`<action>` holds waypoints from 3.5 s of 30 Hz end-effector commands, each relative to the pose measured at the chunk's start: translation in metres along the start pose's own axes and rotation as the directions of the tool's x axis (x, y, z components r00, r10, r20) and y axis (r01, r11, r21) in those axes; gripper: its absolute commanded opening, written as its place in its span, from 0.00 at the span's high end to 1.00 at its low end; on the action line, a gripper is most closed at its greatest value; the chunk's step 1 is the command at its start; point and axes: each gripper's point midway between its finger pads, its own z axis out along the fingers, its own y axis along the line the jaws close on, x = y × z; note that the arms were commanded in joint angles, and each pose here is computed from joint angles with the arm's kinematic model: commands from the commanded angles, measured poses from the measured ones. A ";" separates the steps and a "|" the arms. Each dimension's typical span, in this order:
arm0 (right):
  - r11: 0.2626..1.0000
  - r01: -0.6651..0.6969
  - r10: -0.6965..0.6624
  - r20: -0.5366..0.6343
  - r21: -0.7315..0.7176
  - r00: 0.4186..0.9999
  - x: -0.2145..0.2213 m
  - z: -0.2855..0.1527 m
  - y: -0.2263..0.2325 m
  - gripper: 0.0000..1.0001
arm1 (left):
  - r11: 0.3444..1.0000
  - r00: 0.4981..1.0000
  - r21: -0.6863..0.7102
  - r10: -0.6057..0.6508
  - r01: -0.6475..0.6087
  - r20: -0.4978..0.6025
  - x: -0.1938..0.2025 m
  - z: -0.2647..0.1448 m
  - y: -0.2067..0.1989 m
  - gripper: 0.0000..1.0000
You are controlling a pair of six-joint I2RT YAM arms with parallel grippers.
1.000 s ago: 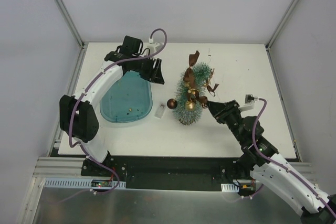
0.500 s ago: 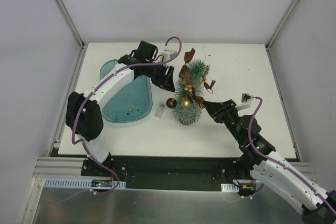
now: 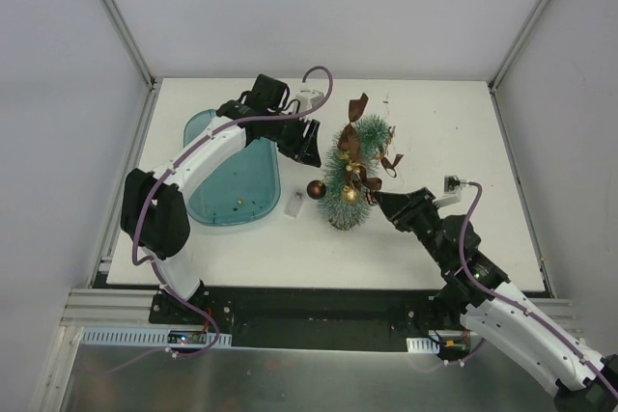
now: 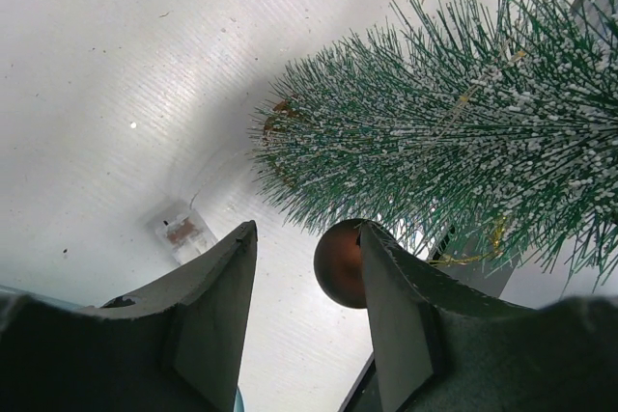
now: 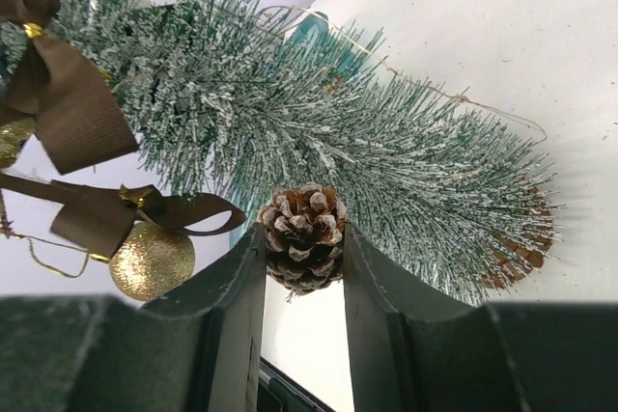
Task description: Decorate the small christmas tree
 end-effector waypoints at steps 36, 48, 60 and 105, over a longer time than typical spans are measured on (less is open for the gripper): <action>0.800 0.143 -0.193 0.024 0.583 0.981 -0.030 -0.057 -0.106 0.47 | 0.998 0.997 -0.064 0.014 -0.009 0.070 -0.015 -0.022 0.011 0.54; 0.693 0.261 -0.310 -0.048 0.672 0.949 -0.057 -0.047 -0.088 0.38 | 0.986 0.982 -0.149 -0.040 0.068 0.182 -0.023 -0.077 0.048 0.25; 0.735 0.218 -0.277 -0.009 0.642 0.961 -0.053 -0.063 -0.095 0.37 | 0.888 0.968 -0.434 -0.044 0.151 0.248 -0.003 -0.166 0.137 0.13; 0.854 0.287 -0.307 -0.027 0.433 0.951 -0.041 -0.046 -0.068 0.40 | 0.555 0.951 -0.797 -0.299 0.240 0.078 0.076 -0.115 0.350 0.53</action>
